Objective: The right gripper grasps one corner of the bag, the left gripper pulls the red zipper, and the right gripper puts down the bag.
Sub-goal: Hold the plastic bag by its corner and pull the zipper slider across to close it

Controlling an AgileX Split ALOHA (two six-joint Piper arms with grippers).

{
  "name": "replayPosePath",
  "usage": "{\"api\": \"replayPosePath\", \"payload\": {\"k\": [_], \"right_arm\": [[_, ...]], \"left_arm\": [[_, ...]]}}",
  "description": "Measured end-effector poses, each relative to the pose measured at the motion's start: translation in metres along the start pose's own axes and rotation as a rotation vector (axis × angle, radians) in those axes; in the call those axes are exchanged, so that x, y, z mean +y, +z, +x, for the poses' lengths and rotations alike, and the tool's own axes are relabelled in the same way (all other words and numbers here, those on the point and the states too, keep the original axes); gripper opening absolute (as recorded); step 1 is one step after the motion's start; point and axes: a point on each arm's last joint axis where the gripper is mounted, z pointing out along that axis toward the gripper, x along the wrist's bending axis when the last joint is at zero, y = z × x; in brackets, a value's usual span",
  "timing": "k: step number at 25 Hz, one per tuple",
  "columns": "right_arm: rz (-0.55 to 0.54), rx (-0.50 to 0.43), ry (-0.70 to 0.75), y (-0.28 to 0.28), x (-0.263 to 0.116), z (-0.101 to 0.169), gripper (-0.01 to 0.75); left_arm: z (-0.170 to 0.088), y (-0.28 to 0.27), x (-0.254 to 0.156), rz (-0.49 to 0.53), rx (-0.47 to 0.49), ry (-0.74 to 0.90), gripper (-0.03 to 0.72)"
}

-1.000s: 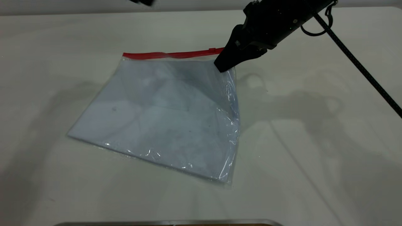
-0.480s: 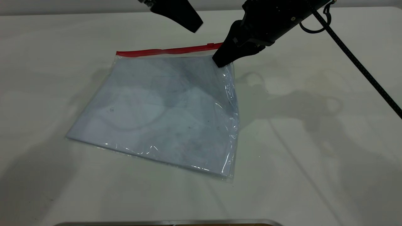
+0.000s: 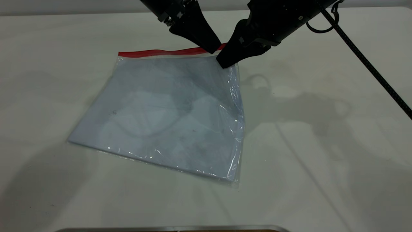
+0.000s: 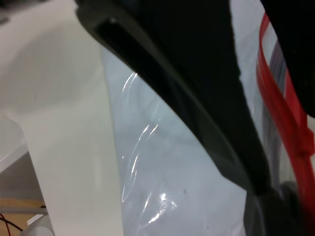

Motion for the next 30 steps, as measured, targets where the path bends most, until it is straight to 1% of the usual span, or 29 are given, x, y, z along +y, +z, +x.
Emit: {"api": "replayPosePath", "payload": {"k": [2,4,7,10,13,18,22,30], "right_arm": [[0.0,0.001,-0.001,0.0,0.0,0.0001,0.033],[0.0,0.001,-0.003,0.0,0.0,0.0001,0.033],[0.0,0.001,-0.003,0.0,0.0,0.0001,0.033],[-0.001,0.001,-0.002,0.0,0.0001,0.0001,0.033],[-0.001,0.001,-0.002,0.0,0.0001,0.0001,0.033],[-0.001,0.001,-0.002,0.0,0.0001,0.0001,0.033],[-0.001,0.002,-0.002,0.0,0.0001,0.0002,0.033],[0.001,0.011,-0.016,-0.0034,0.0015,0.0013,0.033]], "left_arm": [[0.0007,0.001,-0.001,0.001,-0.001,-0.001,0.488],[0.0017,0.0013,-0.001,0.0,0.008,0.001,0.449],[0.0037,0.0011,-0.0005,-0.004,0.03,0.012,0.357],[0.0047,0.0011,-0.0003,-0.006,0.041,0.018,0.242],[0.0044,0.0014,0.0,-0.007,0.04,0.018,0.17],[0.0043,0.0014,0.0,-0.007,0.039,0.039,0.148],[0.0043,0.0014,0.0004,-0.011,0.039,0.069,0.147],[0.0047,0.0006,0.0003,-0.016,0.039,0.078,0.146]]}}
